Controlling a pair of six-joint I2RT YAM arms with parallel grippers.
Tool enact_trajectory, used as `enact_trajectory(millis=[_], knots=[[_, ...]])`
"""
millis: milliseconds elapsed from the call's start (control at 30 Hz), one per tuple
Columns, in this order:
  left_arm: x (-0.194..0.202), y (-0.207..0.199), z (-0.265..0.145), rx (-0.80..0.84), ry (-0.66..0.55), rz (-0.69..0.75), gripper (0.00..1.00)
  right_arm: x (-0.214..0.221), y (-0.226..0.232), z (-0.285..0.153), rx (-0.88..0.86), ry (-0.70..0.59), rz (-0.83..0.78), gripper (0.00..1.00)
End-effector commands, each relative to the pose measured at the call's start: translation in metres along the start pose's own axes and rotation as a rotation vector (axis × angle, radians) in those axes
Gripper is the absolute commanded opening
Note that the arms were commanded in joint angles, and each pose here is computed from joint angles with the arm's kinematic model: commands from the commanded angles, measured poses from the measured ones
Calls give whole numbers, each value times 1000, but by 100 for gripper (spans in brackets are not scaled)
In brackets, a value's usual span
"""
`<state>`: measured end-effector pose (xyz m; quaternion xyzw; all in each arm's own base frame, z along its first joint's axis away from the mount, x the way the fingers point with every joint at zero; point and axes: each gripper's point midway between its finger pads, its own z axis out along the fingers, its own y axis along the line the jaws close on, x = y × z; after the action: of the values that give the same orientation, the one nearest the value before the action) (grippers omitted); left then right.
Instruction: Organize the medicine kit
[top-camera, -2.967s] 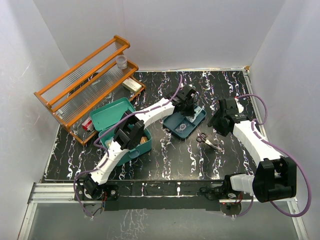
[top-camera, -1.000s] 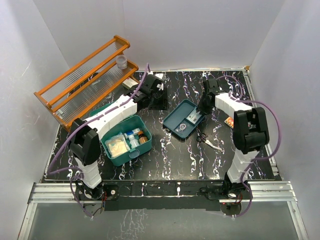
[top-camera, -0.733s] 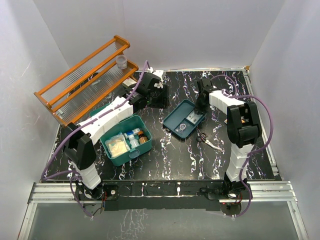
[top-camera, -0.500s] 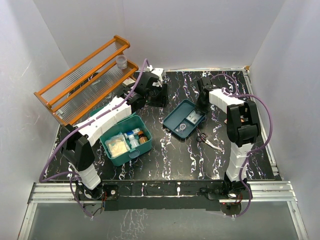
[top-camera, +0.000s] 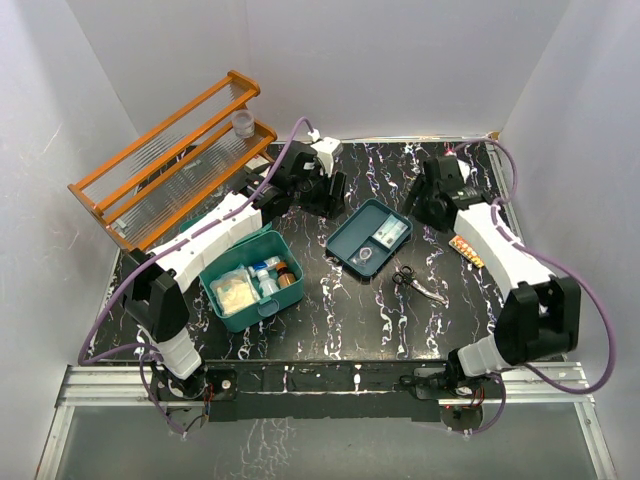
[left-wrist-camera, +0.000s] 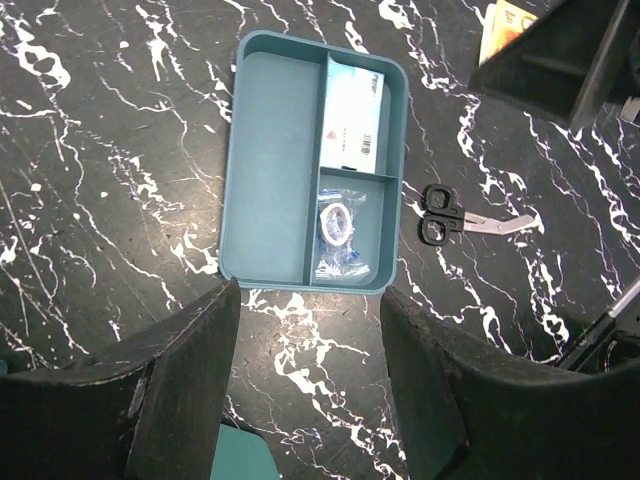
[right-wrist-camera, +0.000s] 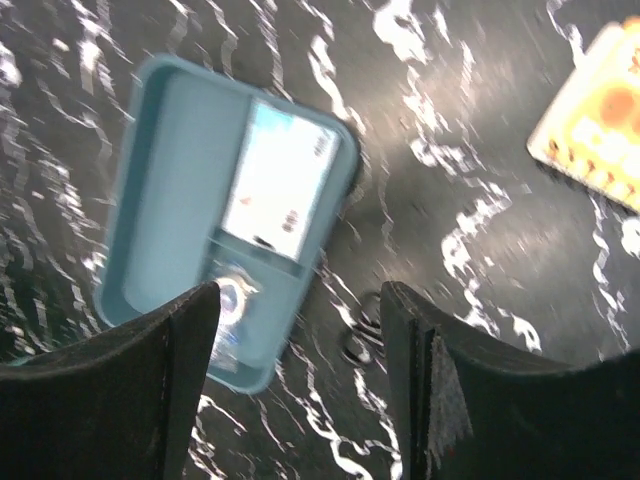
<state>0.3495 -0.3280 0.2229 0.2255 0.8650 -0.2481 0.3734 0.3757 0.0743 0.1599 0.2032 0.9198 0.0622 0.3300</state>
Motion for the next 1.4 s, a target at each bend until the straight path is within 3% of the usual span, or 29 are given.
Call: enact_trajectory(millis=[0, 67, 267, 500, 600, 800, 967, 1033, 1167, 1367], knots=[[-39, -24, -35, 96, -116, 57, 57, 40, -46, -5, 143, 35, 35, 69], [-39, -25, -34, 102, -116, 50, 58, 62, -61, -7, 170, 71, 39, 74], [-36, -28, -29, 121, -104, 33, 58, 113, -80, -6, 194, 215, 30, 75], [-30, -31, -27, 142, -91, 27, 58, 142, -72, 10, 95, 332, -52, 81], [-29, -32, -27, 150, -91, 23, 58, 139, -72, 16, 92, 322, -89, 81], [-28, -32, -28, 151, -91, 21, 58, 134, -78, 32, 102, 288, -169, 79], [-29, -32, -29, 149, -96, 21, 58, 154, -73, 38, 38, 352, -173, 78], [-29, -32, -28, 150, -96, 22, 58, 168, -68, 33, -10, 400, -156, 70], [-30, -33, -28, 153, -96, 22, 58, 195, -62, 20, -65, 498, -91, 66], [-31, -33, -25, 153, -94, 22, 58, 194, -57, 5, -62, 520, -69, 65]])
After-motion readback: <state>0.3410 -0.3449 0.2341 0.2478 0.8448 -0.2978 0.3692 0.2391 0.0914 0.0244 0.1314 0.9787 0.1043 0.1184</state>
